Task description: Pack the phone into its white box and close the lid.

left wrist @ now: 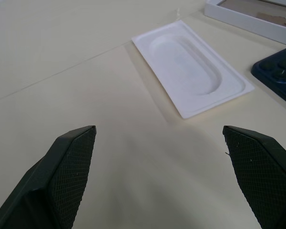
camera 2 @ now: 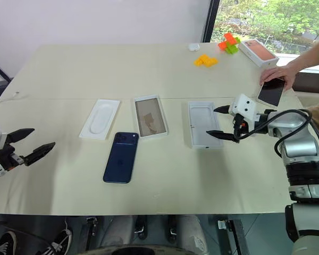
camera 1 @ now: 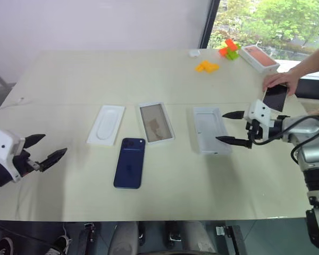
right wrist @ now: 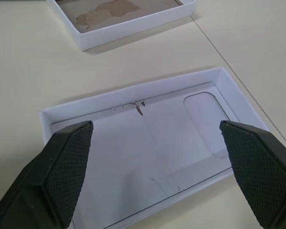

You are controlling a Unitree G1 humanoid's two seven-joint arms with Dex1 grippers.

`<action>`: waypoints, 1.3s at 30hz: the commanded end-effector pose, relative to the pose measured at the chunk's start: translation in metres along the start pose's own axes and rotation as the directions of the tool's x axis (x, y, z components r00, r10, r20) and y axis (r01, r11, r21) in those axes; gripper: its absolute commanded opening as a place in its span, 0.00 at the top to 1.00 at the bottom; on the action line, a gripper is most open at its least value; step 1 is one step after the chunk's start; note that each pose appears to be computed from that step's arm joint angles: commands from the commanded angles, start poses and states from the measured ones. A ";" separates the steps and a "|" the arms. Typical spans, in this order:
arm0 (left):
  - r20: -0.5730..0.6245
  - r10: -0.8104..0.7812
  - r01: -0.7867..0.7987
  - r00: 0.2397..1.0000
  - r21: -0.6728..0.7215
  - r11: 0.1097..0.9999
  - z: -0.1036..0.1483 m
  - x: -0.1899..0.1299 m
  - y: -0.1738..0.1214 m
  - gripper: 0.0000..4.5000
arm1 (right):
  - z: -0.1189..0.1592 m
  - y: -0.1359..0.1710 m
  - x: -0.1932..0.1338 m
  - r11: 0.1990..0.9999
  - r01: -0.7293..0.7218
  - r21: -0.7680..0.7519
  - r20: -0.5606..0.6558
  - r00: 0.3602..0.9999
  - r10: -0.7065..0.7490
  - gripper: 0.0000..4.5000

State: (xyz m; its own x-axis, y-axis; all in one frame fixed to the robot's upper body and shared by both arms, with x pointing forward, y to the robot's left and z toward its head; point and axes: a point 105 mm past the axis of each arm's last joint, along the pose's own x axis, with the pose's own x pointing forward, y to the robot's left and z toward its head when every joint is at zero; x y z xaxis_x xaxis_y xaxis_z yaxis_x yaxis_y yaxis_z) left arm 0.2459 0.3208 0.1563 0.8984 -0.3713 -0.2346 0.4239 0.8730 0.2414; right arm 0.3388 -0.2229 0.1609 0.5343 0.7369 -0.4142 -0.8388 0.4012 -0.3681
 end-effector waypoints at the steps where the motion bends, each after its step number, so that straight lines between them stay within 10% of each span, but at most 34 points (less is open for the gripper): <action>1: 0.039 0.006 -0.008 0.999 0.049 0.999 0.015 0.000 0.001 0.00 | 0.017 -0.005 -0.001 0.998 0.018 -0.055 0.036 0.999 -0.016 0.01; 39: 0.017 0.125 -0.119 0.992 -0.218 0.969 0.028 0.046 0.000 0.00 | 0.060 -0.005 0.040 0.960 0.081 -0.268 0.151 0.988 -0.042 0.01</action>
State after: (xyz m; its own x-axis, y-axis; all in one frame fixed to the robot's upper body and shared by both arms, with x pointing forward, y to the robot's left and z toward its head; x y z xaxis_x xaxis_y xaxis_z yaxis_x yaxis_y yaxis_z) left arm 0.2888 0.2978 0.1704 0.9434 -0.2760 -0.1838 0.2905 0.9552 0.0570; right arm 0.3578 -0.1727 0.1734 0.5424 0.7800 -0.3120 -0.7874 0.3425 -0.5126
